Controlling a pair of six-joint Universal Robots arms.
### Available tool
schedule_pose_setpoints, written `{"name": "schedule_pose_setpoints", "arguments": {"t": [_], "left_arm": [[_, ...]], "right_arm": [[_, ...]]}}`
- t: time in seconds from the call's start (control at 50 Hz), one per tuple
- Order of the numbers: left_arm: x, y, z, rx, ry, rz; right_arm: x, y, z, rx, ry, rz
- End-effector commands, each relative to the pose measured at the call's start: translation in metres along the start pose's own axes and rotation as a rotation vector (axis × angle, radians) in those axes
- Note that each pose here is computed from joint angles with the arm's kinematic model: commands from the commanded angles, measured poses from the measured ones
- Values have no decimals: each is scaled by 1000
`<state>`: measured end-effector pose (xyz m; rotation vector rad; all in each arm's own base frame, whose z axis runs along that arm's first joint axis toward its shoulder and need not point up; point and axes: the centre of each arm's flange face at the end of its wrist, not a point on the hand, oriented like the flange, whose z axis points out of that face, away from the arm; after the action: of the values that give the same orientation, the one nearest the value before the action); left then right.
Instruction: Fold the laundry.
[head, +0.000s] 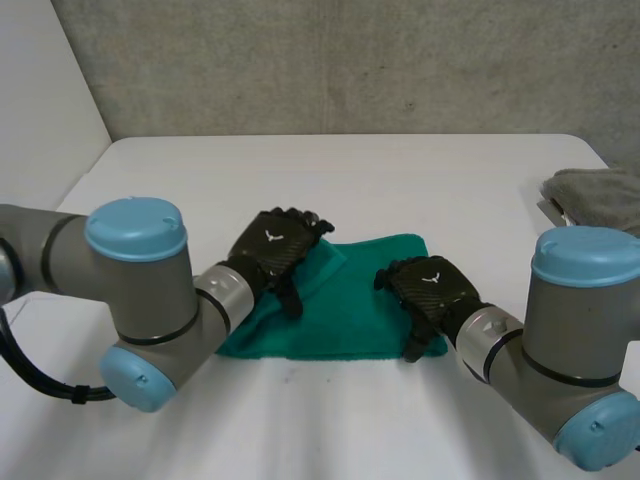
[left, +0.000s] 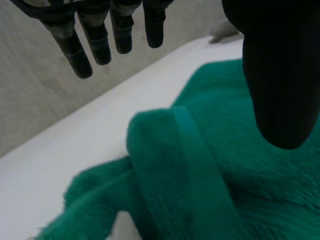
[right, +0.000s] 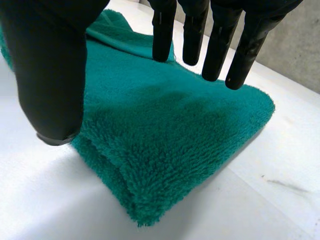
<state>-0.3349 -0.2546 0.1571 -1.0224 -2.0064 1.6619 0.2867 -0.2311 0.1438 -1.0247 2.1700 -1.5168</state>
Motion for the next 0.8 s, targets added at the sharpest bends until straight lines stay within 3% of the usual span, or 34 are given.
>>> {"name": "schedule_pose_setpoints", "arguments": {"t": [0.02, 0.18, 0.28, 0.32, 0.52, 0.8], "left_arm": [[-2, 13, 10, -32, -3, 0], [-15, 25, 26, -61, -80, 67], [-65, 27, 25, -112, -379, 68], [-71, 27, 24, -115, -423, 64], [-32, 22, 9, -105, -308, 85], [-33, -10, -14, -36, -323, 83]], "right_arm": [[-6, 3, 4, 9, -5, -43], [-4, 11, 6, -17, 22, -110], [1, 13, 6, -25, 74, -144], [2, 14, 6, -29, 89, -162], [3, 21, 9, -43, 100, -191], [21, 15, -16, -39, 166, -246]]}}
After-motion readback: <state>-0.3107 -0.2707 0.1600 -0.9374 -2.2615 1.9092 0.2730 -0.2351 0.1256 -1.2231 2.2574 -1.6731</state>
